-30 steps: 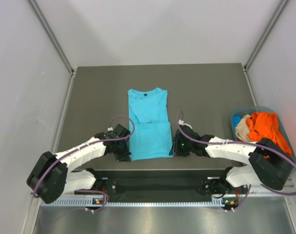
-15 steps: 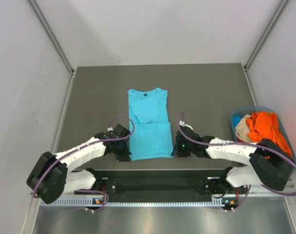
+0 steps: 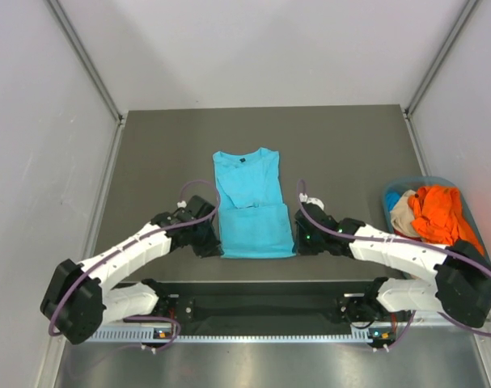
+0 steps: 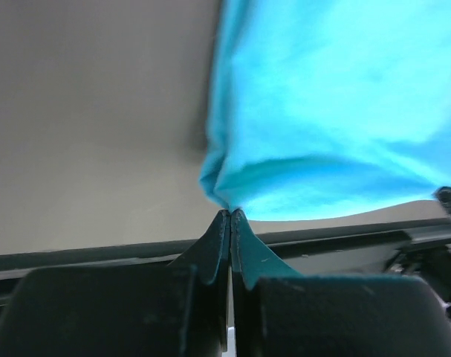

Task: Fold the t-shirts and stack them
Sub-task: Fold the tshirt

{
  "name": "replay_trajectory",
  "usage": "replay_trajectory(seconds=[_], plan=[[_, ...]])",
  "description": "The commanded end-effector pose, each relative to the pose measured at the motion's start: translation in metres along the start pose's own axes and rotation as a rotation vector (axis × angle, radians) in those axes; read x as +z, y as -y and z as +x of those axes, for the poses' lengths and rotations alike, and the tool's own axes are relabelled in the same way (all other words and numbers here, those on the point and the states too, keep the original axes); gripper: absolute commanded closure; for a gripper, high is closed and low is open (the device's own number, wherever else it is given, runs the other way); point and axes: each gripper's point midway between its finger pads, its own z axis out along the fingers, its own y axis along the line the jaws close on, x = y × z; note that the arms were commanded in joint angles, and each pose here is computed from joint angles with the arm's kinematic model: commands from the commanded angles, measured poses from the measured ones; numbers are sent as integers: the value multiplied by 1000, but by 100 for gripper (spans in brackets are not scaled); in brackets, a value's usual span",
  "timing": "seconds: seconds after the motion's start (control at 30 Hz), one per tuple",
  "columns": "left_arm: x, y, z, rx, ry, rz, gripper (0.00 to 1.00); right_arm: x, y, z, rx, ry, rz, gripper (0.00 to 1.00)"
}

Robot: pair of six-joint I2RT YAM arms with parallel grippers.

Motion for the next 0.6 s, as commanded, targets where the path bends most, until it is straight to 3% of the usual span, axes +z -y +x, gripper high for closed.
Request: replay_trajectory(seconds=[0.0, 0.2, 0.57], plan=[[-16, 17, -19, 4, 52, 10, 100, -14, -9, -30, -76, 58, 17, 100], [-36, 36, -49, 14, 131, 22, 100, -23, -18, -61, -116, 85, 14, 100], [-57, 73, -144, 24, 229, 82, 100, -33, -22, -161, -139, 144, 4, 100]])
